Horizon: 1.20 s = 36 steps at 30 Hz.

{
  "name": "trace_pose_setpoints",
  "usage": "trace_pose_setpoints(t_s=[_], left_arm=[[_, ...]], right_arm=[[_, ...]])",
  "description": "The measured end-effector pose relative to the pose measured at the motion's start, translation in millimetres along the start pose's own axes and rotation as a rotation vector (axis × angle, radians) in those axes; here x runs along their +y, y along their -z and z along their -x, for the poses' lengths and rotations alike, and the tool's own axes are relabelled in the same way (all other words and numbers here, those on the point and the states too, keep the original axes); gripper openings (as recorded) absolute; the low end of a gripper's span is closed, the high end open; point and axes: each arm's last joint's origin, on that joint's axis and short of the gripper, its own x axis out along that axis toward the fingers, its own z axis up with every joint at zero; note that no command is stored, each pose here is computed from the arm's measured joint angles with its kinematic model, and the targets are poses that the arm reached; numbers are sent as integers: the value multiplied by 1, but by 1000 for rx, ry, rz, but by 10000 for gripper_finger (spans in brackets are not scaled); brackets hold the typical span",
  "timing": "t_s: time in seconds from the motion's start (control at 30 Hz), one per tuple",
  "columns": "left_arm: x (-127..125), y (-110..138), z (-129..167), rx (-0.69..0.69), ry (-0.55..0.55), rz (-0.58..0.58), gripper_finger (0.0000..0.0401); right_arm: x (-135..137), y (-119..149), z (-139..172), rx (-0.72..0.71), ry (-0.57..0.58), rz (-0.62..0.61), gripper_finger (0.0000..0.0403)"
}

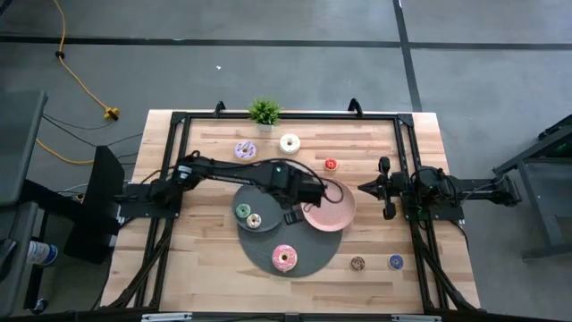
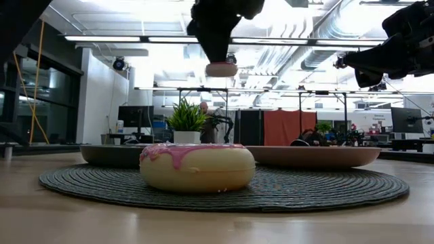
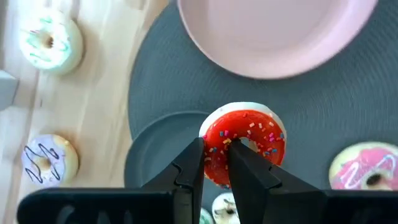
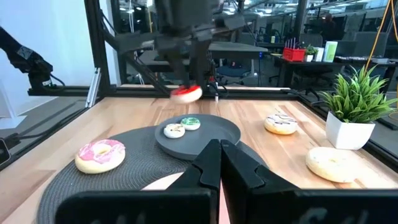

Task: Pick & Place donuts
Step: Put the small red donut on the gray plate

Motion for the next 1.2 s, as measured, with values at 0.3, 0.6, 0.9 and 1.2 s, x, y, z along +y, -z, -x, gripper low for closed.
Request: trace_pose_setpoints(t_s=[0.3,0.6,0.9,1.2], left_arm=[[32,34,-6,6,41,77,62],[59,76,-33,45,86,205,62],[71,92,-73,108,121,384,62],[71,114,-104,165,71,573,62]], right_arm=[[0,0,0,1,0,0,0],[0,1,-1,12,0,0,0],[0,2,-1,22,0,0,0],[0,2,-1,21,0,0,0]])
